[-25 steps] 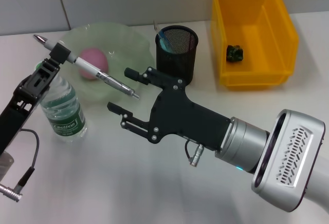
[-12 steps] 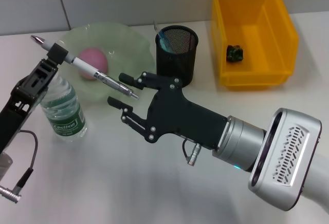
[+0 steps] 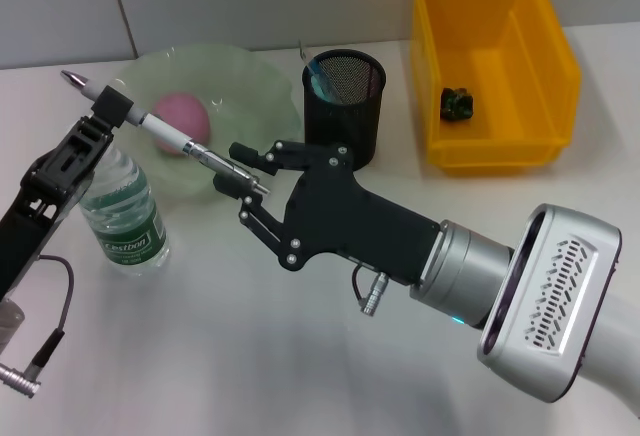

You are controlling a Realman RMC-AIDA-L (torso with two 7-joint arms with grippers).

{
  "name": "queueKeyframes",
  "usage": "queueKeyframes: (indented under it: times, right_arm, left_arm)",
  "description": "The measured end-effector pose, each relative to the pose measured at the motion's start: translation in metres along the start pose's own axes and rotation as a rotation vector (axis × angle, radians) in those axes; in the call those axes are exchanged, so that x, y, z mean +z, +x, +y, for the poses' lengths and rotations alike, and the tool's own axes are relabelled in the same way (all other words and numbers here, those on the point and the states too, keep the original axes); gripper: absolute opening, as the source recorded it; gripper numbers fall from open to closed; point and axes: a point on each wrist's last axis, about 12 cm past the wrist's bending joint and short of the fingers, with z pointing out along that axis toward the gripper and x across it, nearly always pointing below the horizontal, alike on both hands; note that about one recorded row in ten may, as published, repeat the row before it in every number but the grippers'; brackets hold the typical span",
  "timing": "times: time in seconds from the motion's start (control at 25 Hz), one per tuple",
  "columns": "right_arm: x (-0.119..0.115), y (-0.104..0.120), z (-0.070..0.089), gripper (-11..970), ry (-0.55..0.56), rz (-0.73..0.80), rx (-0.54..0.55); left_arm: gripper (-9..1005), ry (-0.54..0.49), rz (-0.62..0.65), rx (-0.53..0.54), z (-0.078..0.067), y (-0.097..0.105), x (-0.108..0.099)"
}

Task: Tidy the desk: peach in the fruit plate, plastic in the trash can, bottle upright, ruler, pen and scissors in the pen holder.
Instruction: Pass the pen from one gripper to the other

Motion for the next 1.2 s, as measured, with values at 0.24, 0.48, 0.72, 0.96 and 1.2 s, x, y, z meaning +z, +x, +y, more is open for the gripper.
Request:
queueKeyframes:
  times: [0.24, 0.48, 0.72, 0.96, 1.2]
  right_arm:
    - [0.0012, -0.0002, 0.0018, 222, -0.01, 0.0, 0.003]
    - [0.0027, 0.0006, 0.0042, 195, -0.032, 0.008, 0.003]
    - [0.0019, -0.0002, 0.004, 148, -0.018, 0.001, 0.007]
    - [0.0014, -0.0015, 0.0027, 146, 0.0, -0.011, 0.011]
    - [0.0009, -0.0017, 0.0014, 144, 0.017, -0.014, 0.016]
  left_arm:
    - [148, 0.001, 0.0, -0.001, -0.0002, 0.0001, -0.0001]
    - [148, 0.001, 0.0, 0.0, -0.0001, 0.0, -0.0001]
    - [148, 0.002, 0.0, 0.0, -0.0004, 0.0, -0.0007]
    - [148, -0.004, -0.006, 0.001, -0.0008, 0.0002, -0.0044]
    - [149, -0.006, -0.009, 0.004, -0.0009, -0.0002, -0.0055]
